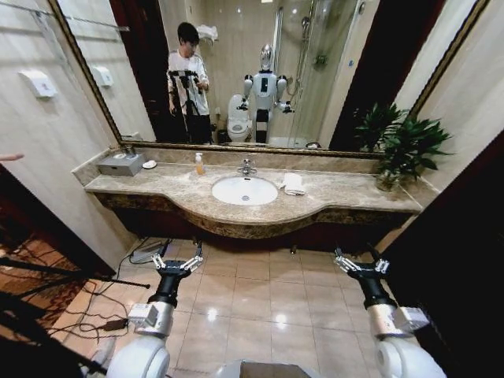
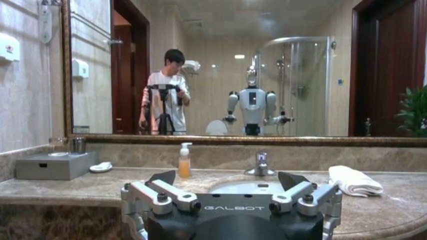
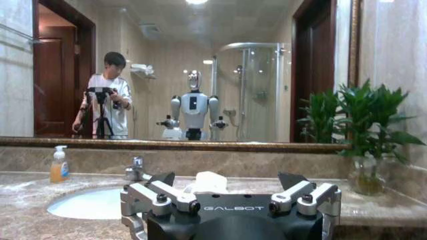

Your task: Pick up the towel from the sink counter and wipe the mirror surface.

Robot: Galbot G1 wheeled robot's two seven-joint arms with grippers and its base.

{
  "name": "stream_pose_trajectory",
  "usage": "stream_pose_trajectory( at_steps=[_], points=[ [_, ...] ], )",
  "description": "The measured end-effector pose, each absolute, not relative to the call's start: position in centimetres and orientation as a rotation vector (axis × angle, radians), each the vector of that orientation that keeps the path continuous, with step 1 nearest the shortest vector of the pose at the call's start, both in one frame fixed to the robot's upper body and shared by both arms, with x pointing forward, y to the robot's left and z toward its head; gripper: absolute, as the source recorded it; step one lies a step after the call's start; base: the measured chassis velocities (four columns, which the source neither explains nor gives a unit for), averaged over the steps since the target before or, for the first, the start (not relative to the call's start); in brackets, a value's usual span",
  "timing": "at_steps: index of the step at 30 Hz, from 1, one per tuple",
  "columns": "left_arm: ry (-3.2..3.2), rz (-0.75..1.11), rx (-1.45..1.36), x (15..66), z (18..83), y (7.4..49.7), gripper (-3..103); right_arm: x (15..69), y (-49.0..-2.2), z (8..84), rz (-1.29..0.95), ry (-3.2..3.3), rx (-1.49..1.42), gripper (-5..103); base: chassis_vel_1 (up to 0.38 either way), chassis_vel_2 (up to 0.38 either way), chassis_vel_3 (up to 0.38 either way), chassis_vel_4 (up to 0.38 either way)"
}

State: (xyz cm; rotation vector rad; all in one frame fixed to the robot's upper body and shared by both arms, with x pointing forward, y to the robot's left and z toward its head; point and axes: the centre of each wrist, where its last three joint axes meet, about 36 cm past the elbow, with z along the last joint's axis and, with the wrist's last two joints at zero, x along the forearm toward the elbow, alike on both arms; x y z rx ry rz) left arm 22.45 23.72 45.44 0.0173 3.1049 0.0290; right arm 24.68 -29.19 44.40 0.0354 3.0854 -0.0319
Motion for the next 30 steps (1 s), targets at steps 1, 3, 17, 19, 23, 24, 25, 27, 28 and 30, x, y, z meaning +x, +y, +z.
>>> stream_pose_trajectory(
  at_steps=[1, 3, 17, 19, 23, 24, 25, 27, 28, 30],
  points=[
    [3.105, 0.029, 0.017, 22.45, 45.44, 23.72, 100, 24.77, -29.11, 44.41, -0.044, 3.084, 0.029, 100, 0.0, 0.0, 0.0, 0.0],
    [3.105, 0.029, 0.017, 22.45, 45.44, 23.72, 100, 24.82, -29.03, 44.39, -0.057, 3.086, 0.022, 100, 0.0, 0.0, 0.0, 0.0],
    [3.105, 0.028, 0.017, 22.46, 45.44, 23.72, 100, 24.74, -29.43, 43.79, -0.087, 3.093, 0.037, 100, -0.011, -0.005, 0.007, 0.002],
    [3.105, 0.029, 0.017, 22.46, 45.44, 23.72, 100, 24.73, -29.44, 43.77, -0.087, 3.093, 0.037, 100, 0.0, 0.0, 0.0, 0.0],
    [3.105, 0.028, 0.017, 22.46, 45.44, 23.72, 100, 24.68, -29.45, 43.65, -0.09, 3.088, 0.036, 100, 0.0, 0.0, 0.0, 0.0],
    [3.105, 0.028, 0.017, 22.45, 45.44, 23.72, 100, 24.68, -29.46, 43.59, -0.091, 3.084, 0.036, 100, 0.0, 0.0, 0.0, 0.0],
    [3.105, 0.028, 0.017, 22.45, 45.44, 23.72, 100, 24.68, -29.46, 43.59, -0.091, 3.084, 0.036, 100, 0.0, 0.0, 0.0, 0.0],
    [3.105, 0.028, 0.017, 22.46, 45.44, 23.72, 100, 24.66, -29.54, 43.58, -0.093, 3.08, 0.039, 100, 0.0, 0.0, 0.0, 0.0],
    [3.105, 0.029, 0.017, 22.46, 45.44, 23.72, 100, 24.64, -29.6, 43.61, -0.093, 3.078, 0.042, 100, 0.0, 0.0, 0.0, 0.0],
    [3.105, 0.029, 0.017, 22.45, 45.44, 23.72, 100, 24.62, -29.65, 43.65, -0.092, 3.077, 0.044, 100, 0.0, 0.0, 0.0, 0.0]
  ],
)
